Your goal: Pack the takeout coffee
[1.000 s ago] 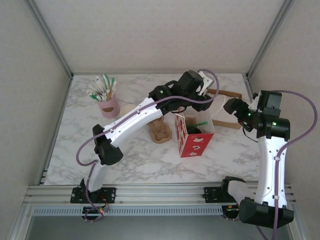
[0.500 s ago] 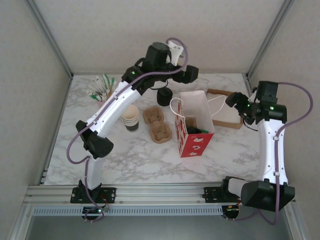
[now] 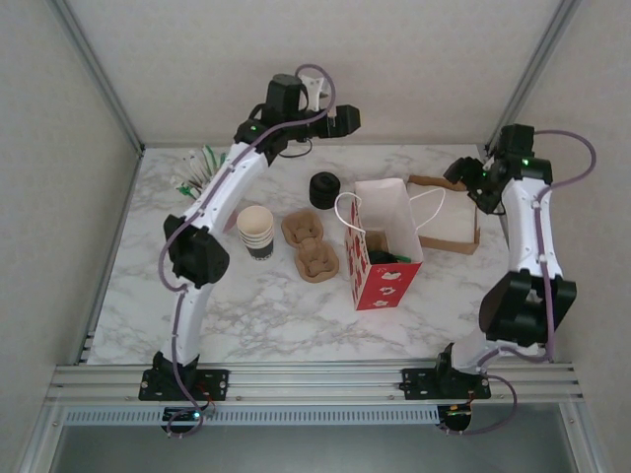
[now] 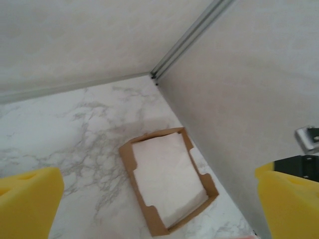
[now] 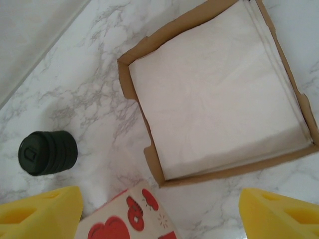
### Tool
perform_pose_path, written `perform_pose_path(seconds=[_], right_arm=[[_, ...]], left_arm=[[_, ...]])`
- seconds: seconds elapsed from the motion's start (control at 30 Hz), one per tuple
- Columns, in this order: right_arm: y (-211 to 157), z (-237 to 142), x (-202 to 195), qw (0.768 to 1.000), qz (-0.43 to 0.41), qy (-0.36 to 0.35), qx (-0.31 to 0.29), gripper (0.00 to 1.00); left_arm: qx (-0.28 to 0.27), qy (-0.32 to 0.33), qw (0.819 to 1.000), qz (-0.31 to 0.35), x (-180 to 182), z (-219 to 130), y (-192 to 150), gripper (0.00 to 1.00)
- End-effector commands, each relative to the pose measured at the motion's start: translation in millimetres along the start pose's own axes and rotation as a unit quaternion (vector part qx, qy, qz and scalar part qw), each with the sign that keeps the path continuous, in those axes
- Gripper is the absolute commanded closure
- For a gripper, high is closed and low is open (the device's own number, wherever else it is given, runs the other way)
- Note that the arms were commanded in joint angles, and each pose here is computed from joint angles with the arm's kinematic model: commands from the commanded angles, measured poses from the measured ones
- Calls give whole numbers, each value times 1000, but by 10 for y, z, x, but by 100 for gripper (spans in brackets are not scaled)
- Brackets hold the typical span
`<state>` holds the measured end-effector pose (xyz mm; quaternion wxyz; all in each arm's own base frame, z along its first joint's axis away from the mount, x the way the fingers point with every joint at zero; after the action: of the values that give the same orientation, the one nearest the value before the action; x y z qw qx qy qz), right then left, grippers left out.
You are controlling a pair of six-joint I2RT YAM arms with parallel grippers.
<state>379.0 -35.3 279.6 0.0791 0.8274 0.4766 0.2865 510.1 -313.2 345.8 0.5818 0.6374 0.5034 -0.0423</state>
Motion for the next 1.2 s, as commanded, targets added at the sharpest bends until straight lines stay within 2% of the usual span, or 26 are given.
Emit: perform_pose_path(seconds=[0.0,0.2,0.5,0.87,1.17], right_arm=[[110,137,95,1000,-22,2,12,19],[67,619,190,995,-58,-39,64,21],[-44,1241,154,981,-102,-105,127,26],[-95,1661,14,966,-121,-147,176,30],[-186,1999,-81,956,-127,-153,218,30]], left_arm=[[22,-22,999,-23,173,219,-104,0],[56,1,997,-45,565,528,-402,0],[111,14,992,-49,843,732,-787,0],[166,-3,985,-44,854,935,-1191,0],[181,-15,982,-43,717,1075,-1383,0]])
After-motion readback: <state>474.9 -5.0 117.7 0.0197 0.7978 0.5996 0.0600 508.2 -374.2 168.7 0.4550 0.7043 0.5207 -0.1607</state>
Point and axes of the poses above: each hand's point on the last joint's axis, 136 mm out from that joint toward the fingers, its own z axis out along the fingers, its own x axis along the line the jaws close on, y = z × x, the point moved 5 cm from there along -z, back along the fingers, and after that the axes turned 3 degrees about -z, right-handed, at the moved point
